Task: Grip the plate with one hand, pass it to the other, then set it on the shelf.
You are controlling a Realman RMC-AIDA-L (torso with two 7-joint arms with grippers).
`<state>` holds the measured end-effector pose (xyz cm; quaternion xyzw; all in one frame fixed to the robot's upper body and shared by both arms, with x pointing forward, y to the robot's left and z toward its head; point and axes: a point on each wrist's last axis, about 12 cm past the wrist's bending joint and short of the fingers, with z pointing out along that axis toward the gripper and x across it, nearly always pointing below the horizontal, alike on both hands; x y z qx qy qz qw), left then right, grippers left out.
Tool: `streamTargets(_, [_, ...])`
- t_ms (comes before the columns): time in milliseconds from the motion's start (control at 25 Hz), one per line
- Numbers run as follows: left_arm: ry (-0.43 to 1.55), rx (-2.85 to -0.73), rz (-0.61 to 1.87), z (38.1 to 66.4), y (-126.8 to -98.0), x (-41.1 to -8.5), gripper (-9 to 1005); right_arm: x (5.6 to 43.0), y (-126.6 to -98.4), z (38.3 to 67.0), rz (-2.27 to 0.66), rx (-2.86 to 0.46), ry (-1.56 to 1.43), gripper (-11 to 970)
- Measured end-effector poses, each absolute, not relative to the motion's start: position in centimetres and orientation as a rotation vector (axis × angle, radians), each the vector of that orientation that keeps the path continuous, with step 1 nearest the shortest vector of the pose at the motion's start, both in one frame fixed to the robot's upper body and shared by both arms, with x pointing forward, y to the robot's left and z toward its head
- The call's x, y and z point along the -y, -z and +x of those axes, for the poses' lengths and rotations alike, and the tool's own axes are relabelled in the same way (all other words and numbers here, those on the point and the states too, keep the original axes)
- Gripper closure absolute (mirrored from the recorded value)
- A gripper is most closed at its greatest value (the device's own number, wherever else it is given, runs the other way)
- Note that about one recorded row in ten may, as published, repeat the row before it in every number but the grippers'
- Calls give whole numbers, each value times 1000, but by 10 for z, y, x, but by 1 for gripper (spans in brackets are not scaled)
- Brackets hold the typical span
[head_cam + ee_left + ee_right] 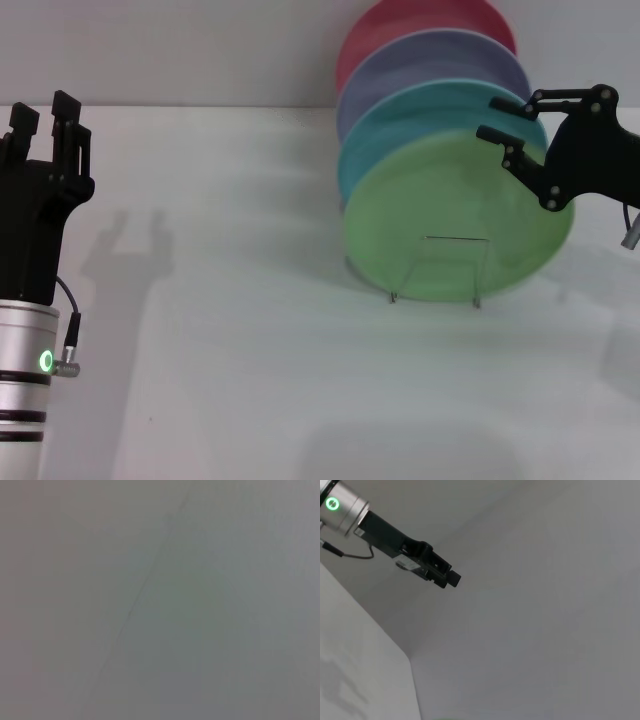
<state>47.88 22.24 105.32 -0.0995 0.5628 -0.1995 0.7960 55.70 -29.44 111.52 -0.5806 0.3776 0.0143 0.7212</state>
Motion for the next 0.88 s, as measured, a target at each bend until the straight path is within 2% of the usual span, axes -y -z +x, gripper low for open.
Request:
streamTargets(320, [428, -1206, -210, 480, -1054, -223, 522, 294, -1112, 555, -1242, -900, -104, 759])
streamTargets(480, [426, -1203, -209, 480, -1054, -224, 523, 297, -1118, 550, -1119, -949, -228, 760])
streamTargets(560, [420, -1200, -206, 480, -1054, -225, 524, 309, -1129, 542, -927, -957, -330, 759])
streamTargets(600, [414, -1199, -205, 480, -1054, -226, 524, 309, -1129, 542, -927, -957, -330, 759])
streamTargets(680, [390, -1190, -187, 481, -1054, -230, 524, 328, -1136, 530, -660, -942, -405, 758])
streamTargets(720, [390, -1190, -187, 481, -1054, -230, 521, 328, -1136, 530, -660, -942, -405, 758])
streamTargets(800, [376, -1184, -172, 482, -1054, -233, 515, 348, -1132, 520, -375, -941, -435, 759])
streamTargets(880, [353, -1182, -157, 484, -1054, -239, 508, 355, -1128, 517, -295, -950, -433, 759])
